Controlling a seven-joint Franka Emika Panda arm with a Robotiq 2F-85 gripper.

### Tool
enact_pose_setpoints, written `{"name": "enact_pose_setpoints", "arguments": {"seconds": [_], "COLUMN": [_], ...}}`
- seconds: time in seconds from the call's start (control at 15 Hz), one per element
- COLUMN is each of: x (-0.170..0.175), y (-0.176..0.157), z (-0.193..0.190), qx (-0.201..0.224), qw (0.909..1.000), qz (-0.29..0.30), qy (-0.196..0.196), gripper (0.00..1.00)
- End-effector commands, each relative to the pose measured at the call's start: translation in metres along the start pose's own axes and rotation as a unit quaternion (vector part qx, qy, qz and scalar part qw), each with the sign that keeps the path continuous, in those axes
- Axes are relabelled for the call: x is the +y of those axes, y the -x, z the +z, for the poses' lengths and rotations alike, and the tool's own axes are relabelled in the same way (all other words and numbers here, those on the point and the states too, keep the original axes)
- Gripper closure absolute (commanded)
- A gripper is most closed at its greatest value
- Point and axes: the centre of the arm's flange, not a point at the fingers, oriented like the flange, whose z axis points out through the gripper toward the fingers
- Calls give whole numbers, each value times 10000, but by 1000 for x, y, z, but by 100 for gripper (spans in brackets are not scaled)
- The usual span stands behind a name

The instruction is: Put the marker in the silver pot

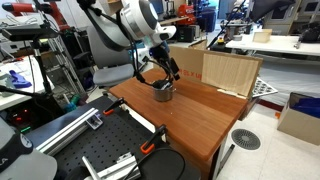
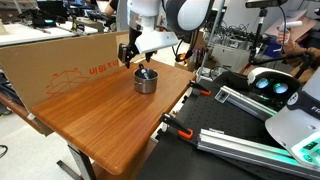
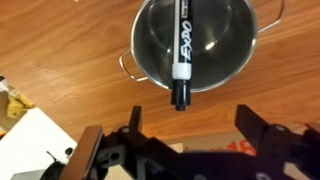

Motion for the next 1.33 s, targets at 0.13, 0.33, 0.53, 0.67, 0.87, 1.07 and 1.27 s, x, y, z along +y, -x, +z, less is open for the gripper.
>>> {"name": "enact_pose_setpoints", "arguments": {"seconds": [0.13, 0.33, 0.53, 0.67, 0.87, 1.07, 1.27], "x": [13, 16, 4, 6, 9, 9, 9], "y": [7, 19, 32, 42, 41, 41, 41], "z": [-63, -104, -93, -98, -97, -97, -97], "qx": [153, 125, 77, 22, 21, 21, 21], "qw": [9984, 9964, 9964, 9957, 9957, 9957, 9957], "qz": [-7, -145, -241, -333, -348, -356, -358], "qy": [-539, -826, -812, -869, -858, -859, -859], "gripper": [0, 0, 0, 0, 0, 0, 0]}}
